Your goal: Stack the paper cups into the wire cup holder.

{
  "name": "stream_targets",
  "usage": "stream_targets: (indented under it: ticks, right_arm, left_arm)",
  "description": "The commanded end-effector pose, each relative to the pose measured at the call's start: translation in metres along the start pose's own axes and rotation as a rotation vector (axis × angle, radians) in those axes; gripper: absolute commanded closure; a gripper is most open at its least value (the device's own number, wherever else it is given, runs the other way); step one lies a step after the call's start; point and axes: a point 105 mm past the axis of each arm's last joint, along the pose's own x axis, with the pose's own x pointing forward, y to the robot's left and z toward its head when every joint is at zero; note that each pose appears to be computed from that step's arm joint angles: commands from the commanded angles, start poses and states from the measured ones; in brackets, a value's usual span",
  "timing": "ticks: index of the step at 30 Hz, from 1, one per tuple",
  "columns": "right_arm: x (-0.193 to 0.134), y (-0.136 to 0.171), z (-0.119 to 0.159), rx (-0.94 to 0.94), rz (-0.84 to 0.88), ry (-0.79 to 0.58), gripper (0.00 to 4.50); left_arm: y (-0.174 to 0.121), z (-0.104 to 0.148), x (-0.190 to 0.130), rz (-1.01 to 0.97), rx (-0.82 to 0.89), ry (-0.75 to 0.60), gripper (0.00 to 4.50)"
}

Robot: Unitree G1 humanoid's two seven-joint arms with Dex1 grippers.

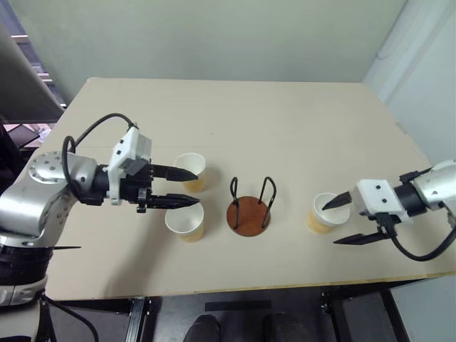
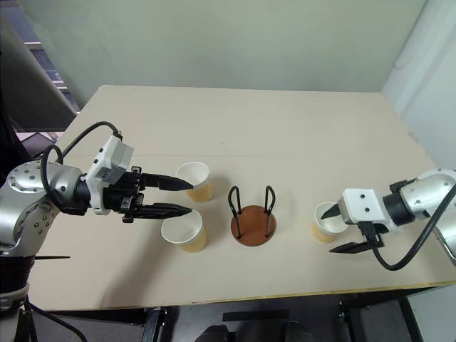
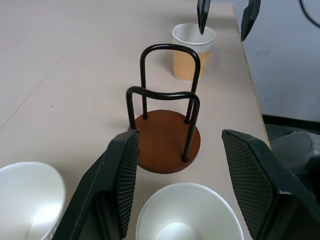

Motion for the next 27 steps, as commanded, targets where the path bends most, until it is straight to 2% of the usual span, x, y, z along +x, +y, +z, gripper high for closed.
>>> stream_targets:
  ticks: [1, 7, 10, 17, 22, 25, 27]
  right_arm:
    - [0.0, -0.007, 0.0, -0.059, -0.066, 0.053, 0.89]
    - [0.019, -0.006, -0.012, -0.077, -0.041, 0.097, 0.89]
    - [0.024, -0.009, -0.011, -0.097, -0.033, 0.092, 1.77]
    - [0.012, -0.027, 0.0, -0.176, -0.058, 0.123, 4.39]
    - [-0.005, -0.031, 0.022, -0.221, -0.047, 0.076, 4.48]
    - [-0.021, -0.036, 0.05, -0.266, -0.055, -0.012, 4.48]
    - [-0.035, -0.044, 0.079, -0.322, -0.08, -0.108, 4.48]
  left_arm:
    - [-0.001, 0.006, -0.002, 0.009, 0.05, 0.006, 1.68]
    - [-0.003, 0.007, 0.0, 0.012, 0.047, -0.004, 1.68]
    - [-0.005, 0.007, 0.001, 0.016, 0.044, -0.007, 1.68]
    - [-0.004, 0.007, -0.004, 0.045, 0.037, -0.002, 1.68]
    - [-0.002, 0.004, -0.01, 0.074, 0.031, 0.01, 1.68]
    - [0.001, 0.001, -0.014, 0.097, 0.03, 0.026, 1.68]
    - [0.003, -0.001, -0.017, 0.115, 0.027, 0.035, 1.68]
